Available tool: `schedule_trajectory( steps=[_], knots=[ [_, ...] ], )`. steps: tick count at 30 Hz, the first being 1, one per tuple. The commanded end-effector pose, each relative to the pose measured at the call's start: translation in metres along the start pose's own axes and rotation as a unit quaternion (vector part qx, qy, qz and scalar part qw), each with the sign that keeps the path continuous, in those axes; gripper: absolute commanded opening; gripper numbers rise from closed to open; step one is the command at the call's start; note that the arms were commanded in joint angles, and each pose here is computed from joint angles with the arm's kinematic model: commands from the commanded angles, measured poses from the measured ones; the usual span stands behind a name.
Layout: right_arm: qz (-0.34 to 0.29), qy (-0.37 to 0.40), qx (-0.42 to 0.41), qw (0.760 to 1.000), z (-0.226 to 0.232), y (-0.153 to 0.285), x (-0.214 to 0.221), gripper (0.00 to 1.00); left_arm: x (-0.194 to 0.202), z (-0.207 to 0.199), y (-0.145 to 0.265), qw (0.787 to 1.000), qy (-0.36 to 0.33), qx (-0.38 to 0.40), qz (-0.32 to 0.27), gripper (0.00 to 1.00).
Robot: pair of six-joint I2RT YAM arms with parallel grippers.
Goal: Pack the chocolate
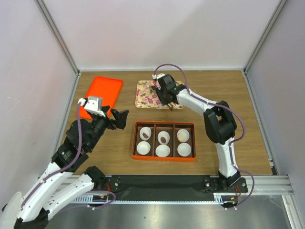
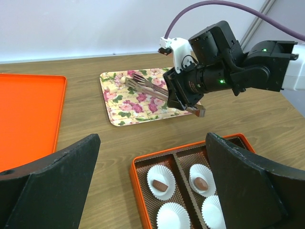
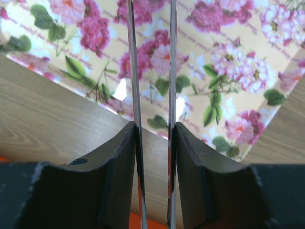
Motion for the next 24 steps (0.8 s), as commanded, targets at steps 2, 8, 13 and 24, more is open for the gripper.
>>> schedule_trajectory(
  steps=[2, 8, 13, 24],
  knots=[
    [-0.046, -0.002, 0.028, 0.999, -0.020, 0.054, -0.029, 0.35, -0.008, -0.001, -0.001, 1.000, -0.003, 0.003, -0.016, 1.00],
    [-0.058, -0.009, 0.009, 0.998, -0.018, 0.101, -0.023, 0.32, -0.009, -0.002, -0.001, 1.000, -0.002, 0.007, -0.017, 1.00],
    [-0.077, 0.003, -0.021, 0.997, 0.005, 0.161, -0.012, 0.31, -0.008, -0.002, -0.001, 1.000, -0.002, 0.007, -0.016, 1.00],
    [-0.083, 0.037, -0.187, 0.978, 0.112, 0.252, 0.071, 0.32, -0.006, -0.002, -0.002, 1.000, 0.000, 0.008, -0.012, 1.00]
  ],
)
Point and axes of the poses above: each gripper's point midway between its finger pads, its own y axis back along the fingers, its own z axis along the line the jaws close on, x = y × z, the point moved 3 cm from there along y, back along the fingers, and after that the axes turned 12 degrees about y, right-handed, at the moved point
